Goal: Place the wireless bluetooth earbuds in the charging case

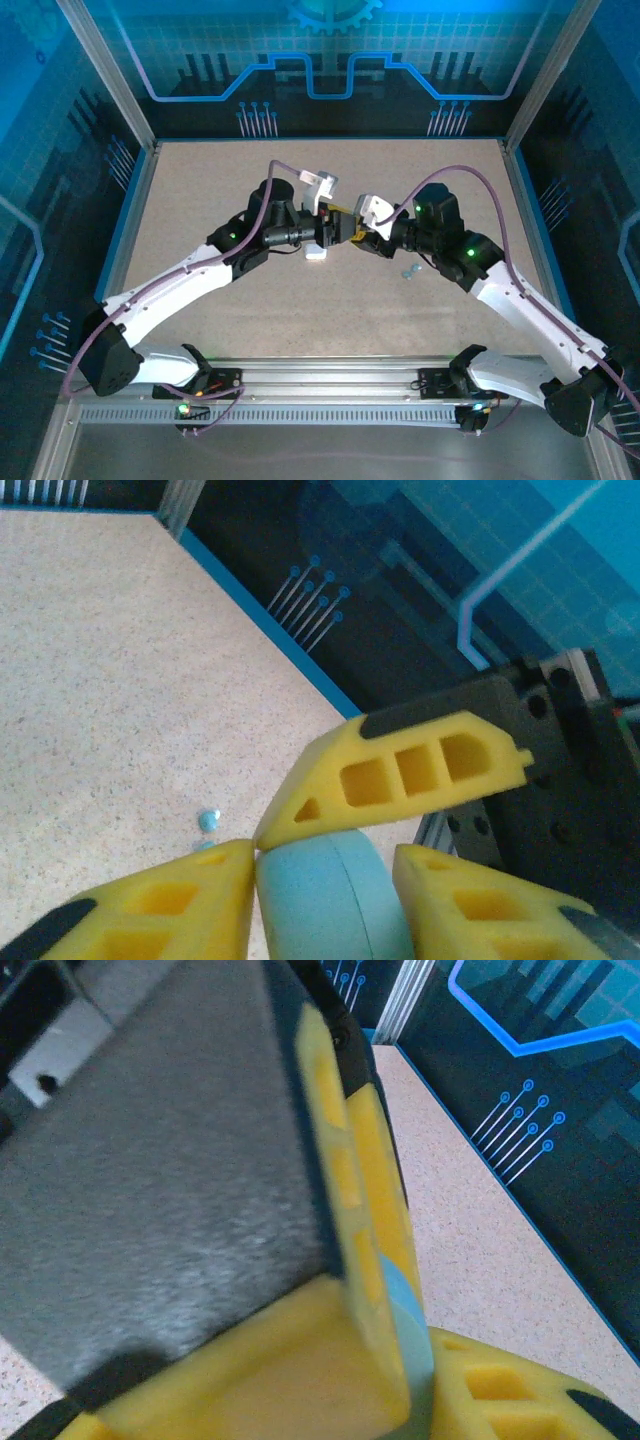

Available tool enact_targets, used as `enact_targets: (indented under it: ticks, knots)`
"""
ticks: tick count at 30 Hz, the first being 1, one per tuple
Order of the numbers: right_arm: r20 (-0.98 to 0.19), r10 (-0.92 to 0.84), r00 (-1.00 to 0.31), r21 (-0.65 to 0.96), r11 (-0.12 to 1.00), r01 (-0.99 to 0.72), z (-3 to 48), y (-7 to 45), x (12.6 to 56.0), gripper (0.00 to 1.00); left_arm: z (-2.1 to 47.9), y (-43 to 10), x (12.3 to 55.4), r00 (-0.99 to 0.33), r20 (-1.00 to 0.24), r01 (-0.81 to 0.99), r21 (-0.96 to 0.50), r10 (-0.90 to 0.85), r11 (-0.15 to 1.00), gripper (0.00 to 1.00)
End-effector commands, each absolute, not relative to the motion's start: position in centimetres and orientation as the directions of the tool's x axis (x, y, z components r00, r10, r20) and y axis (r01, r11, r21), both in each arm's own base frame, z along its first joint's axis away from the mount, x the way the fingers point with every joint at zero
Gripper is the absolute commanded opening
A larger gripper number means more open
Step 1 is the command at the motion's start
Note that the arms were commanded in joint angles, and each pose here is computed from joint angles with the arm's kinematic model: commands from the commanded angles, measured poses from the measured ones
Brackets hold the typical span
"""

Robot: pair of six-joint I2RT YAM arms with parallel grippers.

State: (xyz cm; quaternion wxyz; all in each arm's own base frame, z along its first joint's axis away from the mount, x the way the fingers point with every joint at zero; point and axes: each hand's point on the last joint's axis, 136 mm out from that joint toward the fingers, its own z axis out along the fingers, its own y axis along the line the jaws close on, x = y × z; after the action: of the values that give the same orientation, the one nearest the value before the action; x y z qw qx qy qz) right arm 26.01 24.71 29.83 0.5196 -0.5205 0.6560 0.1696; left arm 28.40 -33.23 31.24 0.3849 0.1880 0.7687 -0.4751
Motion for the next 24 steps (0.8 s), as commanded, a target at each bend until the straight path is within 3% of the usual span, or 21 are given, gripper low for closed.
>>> enact_targets:
  ticks: [1,5,12,24]
  knots:
    - [-0.855,-0.492,0.166,-0.379,0.373,-0.847,31.1,25.5,25.5,0.43,31.4,-32.8,29.1,-0.644,-0.758,0.618,-0.598,-0.108,0.511,0.31]
    - [-0.844,-0.503,0.186,-0.422,0.41,-0.808,31.0,24.8,26.0,0.48,32.0,-32.0,29.3,-0.653,-0.736,0.571,-0.633,-0.179,0.523,0.17]
    - [-0.823,-0.451,0.345,-0.546,0.46,-0.701,30.7,23.6,25.5,0.66,33.6,-31.0,28.7,-0.677,-0.666,0.516,-0.733,-0.313,0.444,0.15]
    - [-0.899,-0.275,0.342,-0.439,0.541,-0.718,33.7,23.5,26.0,0.61,34.5,-31.7,27.6,-0.758,-0.548,0.471,-0.835,-0.354,0.284,0.13]
